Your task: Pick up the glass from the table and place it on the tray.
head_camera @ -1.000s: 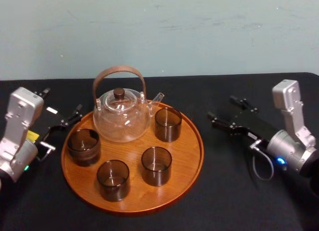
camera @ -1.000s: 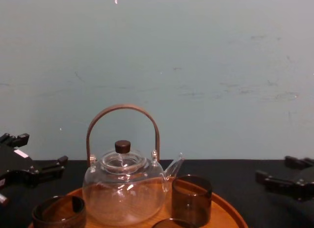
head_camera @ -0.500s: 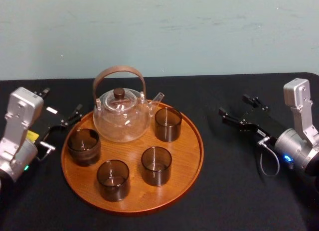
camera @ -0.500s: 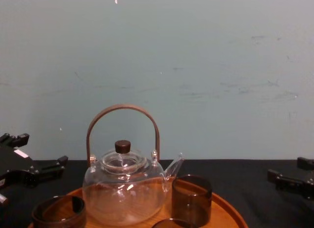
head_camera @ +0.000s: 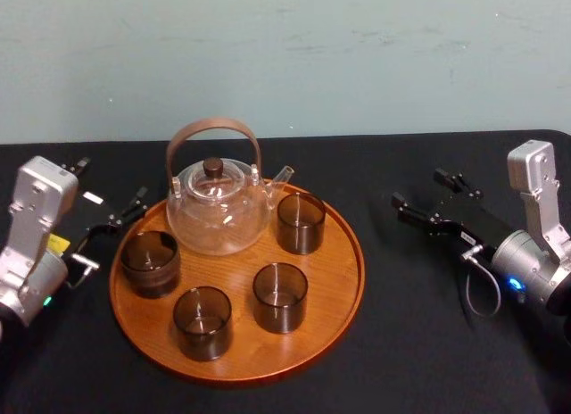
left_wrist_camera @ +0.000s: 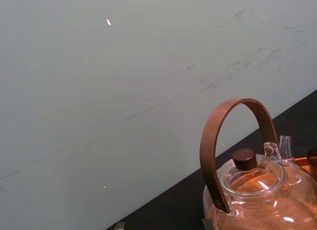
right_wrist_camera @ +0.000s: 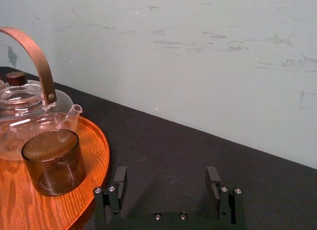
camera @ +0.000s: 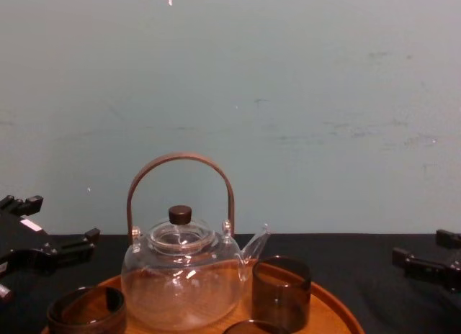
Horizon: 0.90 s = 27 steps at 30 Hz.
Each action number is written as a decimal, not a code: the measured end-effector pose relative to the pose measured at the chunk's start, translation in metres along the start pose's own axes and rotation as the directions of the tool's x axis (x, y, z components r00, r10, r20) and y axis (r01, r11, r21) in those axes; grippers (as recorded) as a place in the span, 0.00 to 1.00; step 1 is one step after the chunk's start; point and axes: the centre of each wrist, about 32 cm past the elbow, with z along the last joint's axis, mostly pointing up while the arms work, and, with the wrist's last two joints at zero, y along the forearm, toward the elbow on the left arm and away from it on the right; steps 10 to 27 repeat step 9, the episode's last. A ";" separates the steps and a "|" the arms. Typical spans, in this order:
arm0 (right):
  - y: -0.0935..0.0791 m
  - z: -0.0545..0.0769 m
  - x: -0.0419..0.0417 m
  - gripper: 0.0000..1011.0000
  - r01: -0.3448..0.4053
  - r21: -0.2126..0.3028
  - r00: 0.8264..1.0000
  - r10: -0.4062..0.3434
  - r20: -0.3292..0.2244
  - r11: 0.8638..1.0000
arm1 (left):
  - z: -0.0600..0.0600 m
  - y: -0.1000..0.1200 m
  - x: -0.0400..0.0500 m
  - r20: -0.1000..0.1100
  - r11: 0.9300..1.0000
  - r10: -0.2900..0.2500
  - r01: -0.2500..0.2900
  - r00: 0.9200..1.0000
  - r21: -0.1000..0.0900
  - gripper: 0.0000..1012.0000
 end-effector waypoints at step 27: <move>0.000 0.000 -0.0002 0.99 -0.001 0.000 1.000 0.001 0.001 1.000 | 0.000 0.000 0.0000 0.000 1.000 0.000 0.000 1.000 0.000 0.99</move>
